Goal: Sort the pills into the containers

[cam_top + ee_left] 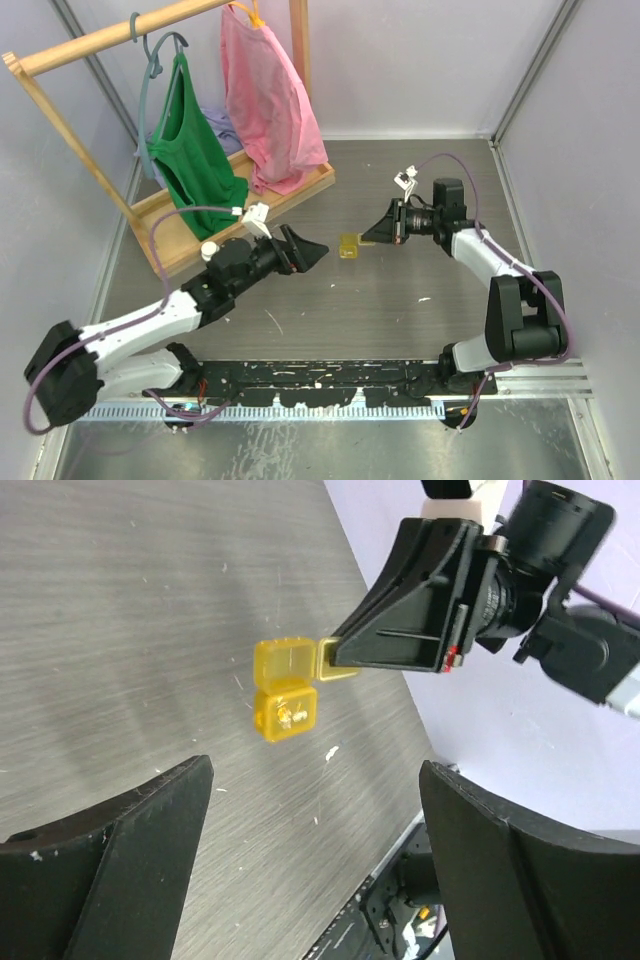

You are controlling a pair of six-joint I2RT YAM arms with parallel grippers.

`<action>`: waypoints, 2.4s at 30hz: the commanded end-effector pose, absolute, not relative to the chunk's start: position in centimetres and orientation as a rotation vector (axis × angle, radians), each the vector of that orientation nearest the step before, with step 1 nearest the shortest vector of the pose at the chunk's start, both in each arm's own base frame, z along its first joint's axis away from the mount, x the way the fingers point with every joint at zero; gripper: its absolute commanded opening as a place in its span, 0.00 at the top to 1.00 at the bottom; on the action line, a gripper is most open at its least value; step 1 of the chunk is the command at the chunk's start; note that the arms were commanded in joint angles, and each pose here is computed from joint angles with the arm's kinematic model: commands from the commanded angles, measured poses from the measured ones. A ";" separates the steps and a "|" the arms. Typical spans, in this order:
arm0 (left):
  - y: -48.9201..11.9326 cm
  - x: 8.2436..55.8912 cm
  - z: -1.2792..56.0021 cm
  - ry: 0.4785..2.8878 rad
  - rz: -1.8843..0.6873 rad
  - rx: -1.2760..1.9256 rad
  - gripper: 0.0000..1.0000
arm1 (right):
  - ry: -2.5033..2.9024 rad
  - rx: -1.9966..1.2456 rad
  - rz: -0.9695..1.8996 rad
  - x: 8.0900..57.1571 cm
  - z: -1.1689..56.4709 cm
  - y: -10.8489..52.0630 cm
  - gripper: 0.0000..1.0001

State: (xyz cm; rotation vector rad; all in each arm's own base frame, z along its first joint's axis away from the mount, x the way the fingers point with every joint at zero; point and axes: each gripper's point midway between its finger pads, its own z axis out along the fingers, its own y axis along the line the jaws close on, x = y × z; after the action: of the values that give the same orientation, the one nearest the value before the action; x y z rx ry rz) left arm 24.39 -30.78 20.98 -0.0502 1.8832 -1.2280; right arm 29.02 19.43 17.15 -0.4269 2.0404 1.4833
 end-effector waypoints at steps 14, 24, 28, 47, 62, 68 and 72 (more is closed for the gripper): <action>-23.8 21.0 21.2 1.927 -0.985 0.031 0.22 | 2.484 -1.180 1.253 27.7 7.5 20.6 0.96; -22.4 19.8 21.2 1.903 -0.989 0.020 0.22 | 2.528 -1.378 1.277 28.0 5.6 22.8 0.73; -22.3 19.5 21.3 1.897 -1.002 0.029 0.23 | 2.517 -1.356 1.183 29.7 6.4 23.0 0.52; -24.5 20.5 19.6 1.979 -1.012 0.047 0.55 | 1.827 -1.599 0.971 22.8 11.7 20.7 0.78; -18.6 19.9 21.2 1.971 -0.758 -0.002 0.54 | 1.688 -2.111 0.532 22.0 2.1 21.6 0.99; -17.3 19.4 21.0 1.980 -0.721 -0.019 0.54 | 1.743 -2.064 0.471 24.5 2.4 22.5 0.97; -17.1 19.3 20.9 1.983 -0.717 -0.021 0.53 | 1.761 -2.035 0.462 25.8 2.6 23.4 0.96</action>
State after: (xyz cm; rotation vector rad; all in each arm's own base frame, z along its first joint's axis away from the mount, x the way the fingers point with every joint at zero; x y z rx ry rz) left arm 19.00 -17.74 19.33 -0.0101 2.0190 -0.7379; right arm 21.13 21.48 1.58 -2.1068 1.8261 0.6160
